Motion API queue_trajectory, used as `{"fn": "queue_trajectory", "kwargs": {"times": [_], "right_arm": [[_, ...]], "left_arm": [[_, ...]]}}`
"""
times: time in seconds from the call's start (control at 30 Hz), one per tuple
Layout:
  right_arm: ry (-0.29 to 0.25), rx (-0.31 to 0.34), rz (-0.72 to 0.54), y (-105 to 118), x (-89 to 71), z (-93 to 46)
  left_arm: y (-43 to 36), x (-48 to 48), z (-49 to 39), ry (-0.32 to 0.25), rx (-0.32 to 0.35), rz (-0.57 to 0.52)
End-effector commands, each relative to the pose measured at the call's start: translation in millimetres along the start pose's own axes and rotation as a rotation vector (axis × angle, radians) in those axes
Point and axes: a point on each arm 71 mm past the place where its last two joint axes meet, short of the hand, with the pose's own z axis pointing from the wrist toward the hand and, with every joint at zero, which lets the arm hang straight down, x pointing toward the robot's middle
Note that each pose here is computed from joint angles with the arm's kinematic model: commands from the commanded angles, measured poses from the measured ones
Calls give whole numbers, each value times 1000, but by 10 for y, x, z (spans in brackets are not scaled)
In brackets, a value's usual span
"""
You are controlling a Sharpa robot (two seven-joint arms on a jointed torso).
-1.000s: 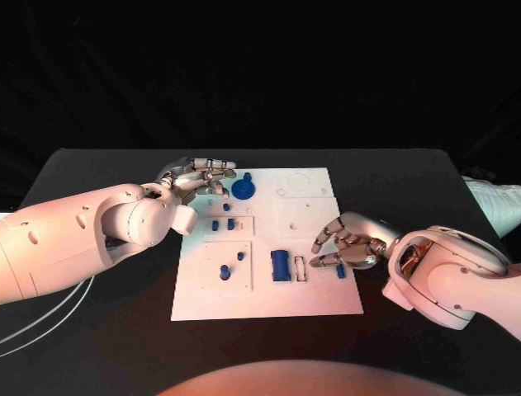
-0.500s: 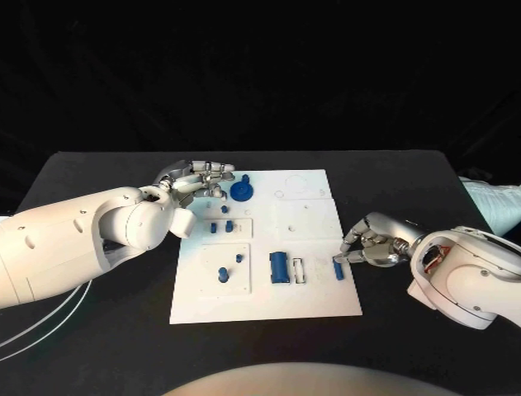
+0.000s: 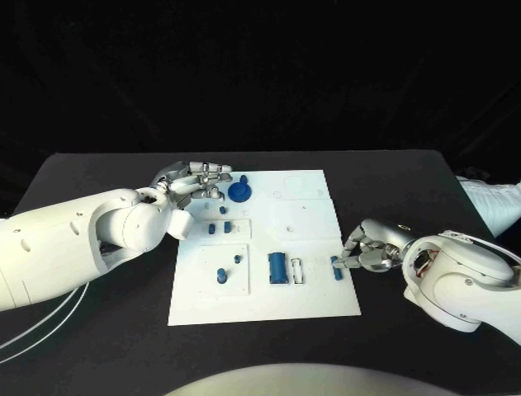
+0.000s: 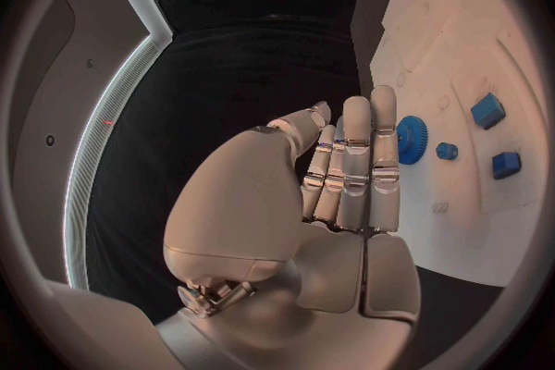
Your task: Assemble the parts on the task board
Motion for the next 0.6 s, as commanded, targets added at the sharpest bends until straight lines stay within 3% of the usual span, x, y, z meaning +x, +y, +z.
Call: {"fn": "queue_trajectory", "kwargs": {"times": [0.03,0.4,0.6], "right_arm": [[15,7,-49,16,43,9],[50,-13,-91,85,131,49],[29,-36,-162,132,186,79]], "left_arm": [[-8,22,0,21,6,0],[-7,11,-2,19,5,0],[-7,6,-4,19,5,0]]}}
